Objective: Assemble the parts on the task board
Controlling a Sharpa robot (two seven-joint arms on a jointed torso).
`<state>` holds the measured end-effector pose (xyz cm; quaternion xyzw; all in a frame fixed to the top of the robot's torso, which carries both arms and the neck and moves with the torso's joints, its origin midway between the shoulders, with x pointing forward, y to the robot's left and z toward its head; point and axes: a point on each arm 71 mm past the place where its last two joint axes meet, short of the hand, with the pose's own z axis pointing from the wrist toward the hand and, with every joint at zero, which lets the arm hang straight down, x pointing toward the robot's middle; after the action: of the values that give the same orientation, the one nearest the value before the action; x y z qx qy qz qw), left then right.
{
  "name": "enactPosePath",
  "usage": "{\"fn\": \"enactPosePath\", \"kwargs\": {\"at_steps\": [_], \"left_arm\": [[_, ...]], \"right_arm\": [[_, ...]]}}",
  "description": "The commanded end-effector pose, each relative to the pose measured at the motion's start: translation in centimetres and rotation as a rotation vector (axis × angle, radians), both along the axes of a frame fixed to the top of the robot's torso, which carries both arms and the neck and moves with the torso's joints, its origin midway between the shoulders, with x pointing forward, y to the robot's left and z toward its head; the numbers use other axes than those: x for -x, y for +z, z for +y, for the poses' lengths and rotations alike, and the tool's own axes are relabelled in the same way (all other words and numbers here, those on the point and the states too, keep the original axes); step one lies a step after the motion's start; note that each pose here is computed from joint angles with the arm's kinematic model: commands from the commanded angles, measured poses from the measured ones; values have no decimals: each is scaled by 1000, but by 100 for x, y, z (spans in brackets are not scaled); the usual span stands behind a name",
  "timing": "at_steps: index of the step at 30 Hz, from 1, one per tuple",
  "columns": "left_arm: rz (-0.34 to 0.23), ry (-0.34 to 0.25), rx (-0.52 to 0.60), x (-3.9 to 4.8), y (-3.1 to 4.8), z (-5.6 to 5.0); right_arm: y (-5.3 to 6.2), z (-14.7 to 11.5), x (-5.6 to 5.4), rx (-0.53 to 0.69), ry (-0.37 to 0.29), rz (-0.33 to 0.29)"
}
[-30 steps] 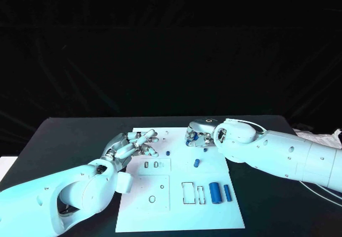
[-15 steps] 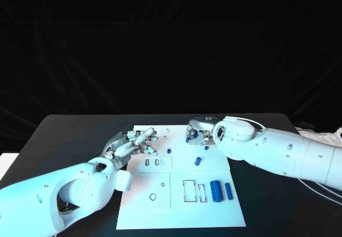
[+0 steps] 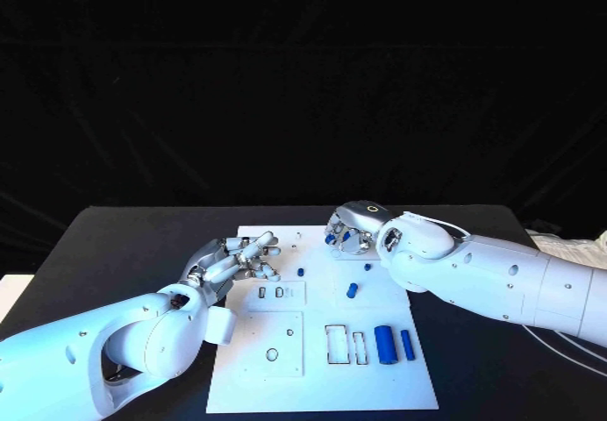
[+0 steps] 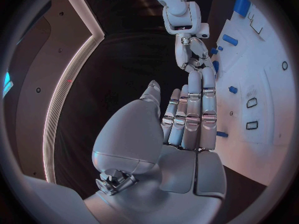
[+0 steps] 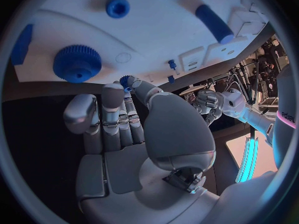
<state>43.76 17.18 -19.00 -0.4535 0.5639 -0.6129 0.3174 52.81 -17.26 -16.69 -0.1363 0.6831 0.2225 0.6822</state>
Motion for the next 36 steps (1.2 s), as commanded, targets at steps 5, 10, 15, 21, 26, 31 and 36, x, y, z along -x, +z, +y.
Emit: {"fn": "enactPosePath", "kwargs": {"at_steps": [5, 10, 15, 21, 26, 31, 36], "left_arm": [[15, -31, 32, 12, 10, -50], [15, -29, 34, 17, 13, -49], [14, -36, 40, 23, 19, -63], [10, -49, 49, 33, 35, -87], [9, -54, 52, 33, 41, -99], [9, -56, 53, 29, 40, -105], [9, -59, 54, 28, 40, -115]], "right_arm": [[88, 67, -44, -94, -32, -109], [79, 185, -59, -98, -7, -93], [66, 250, -100, -97, -6, -79], [41, 325, -140, -87, 0, -56], [22, 401, -151, -87, 17, -36], [13, 434, -162, -91, 16, -28], [10, 431, -182, -100, -6, -22]]}}
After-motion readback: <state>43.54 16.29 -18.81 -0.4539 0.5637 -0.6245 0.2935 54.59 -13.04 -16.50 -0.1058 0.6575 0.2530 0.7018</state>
